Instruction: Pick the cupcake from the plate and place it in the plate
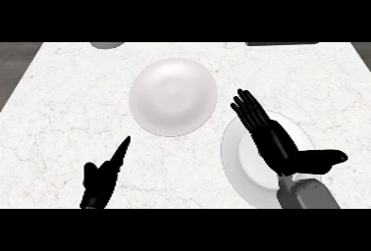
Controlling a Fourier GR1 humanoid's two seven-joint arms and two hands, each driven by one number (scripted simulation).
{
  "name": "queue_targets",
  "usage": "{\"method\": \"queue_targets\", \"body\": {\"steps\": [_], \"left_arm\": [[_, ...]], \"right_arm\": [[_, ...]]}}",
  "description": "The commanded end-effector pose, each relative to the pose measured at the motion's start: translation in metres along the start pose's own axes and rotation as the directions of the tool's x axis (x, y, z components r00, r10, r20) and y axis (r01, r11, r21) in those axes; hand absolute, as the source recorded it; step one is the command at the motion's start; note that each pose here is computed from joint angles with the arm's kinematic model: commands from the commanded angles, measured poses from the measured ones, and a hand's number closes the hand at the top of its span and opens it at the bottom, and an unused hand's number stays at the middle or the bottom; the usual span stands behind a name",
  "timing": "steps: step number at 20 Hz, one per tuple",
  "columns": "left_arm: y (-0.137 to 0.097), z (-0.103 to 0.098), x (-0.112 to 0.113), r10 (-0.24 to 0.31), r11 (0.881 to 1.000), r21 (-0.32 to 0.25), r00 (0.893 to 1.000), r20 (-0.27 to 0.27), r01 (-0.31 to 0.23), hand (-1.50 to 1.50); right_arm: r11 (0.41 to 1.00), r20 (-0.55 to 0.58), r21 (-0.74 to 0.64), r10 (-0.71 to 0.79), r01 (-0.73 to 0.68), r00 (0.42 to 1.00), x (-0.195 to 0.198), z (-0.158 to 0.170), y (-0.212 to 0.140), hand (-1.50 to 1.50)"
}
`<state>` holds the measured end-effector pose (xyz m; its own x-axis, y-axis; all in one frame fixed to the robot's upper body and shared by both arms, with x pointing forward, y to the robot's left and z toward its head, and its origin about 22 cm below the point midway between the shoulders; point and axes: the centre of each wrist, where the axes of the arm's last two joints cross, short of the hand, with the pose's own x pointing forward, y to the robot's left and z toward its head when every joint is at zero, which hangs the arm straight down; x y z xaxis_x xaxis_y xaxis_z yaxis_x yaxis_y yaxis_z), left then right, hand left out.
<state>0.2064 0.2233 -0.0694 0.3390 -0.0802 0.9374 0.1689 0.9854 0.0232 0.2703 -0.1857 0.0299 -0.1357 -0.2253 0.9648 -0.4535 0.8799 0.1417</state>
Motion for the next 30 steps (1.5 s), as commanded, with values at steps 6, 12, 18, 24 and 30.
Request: {"method": "queue_targets", "body": {"steps": [6,12,18,24,30], "left_arm": [[0.012,-0.024,0.142,-0.2,0.977,0.025,0.874,0.442,0.211,0.0],[0.01,-0.034,0.143,-0.186,0.982,0.054,0.886,0.424,0.18,0.0],[0.024,-0.036,0.159,-0.223,0.974,0.128,0.857,0.465,0.185,0.0],[0.076,-0.03,0.189,-0.233,0.965,0.218,0.857,0.459,0.146,0.0],[0.07,-0.021,0.18,-0.235,0.967,0.203,0.858,0.456,0.157,0.0]], "right_arm": [[0.947,0.051,0.213,0.236,-0.241,0.97,0.025,-0.037,0.028,1.5],[0.778,-0.187,-0.018,0.615,-0.629,0.766,-0.004,-0.007,-0.014,-1.5],[0.834,-0.046,-0.201,0.515,-0.513,0.856,-0.021,0.0,0.021,-1.5],[0.717,0.027,-0.269,0.673,-0.643,0.739,0.024,-0.006,0.047,-1.5],[0.464,-0.293,-0.064,0.838,-0.884,0.461,0.067,-0.002,0.014,-1.5]]}}
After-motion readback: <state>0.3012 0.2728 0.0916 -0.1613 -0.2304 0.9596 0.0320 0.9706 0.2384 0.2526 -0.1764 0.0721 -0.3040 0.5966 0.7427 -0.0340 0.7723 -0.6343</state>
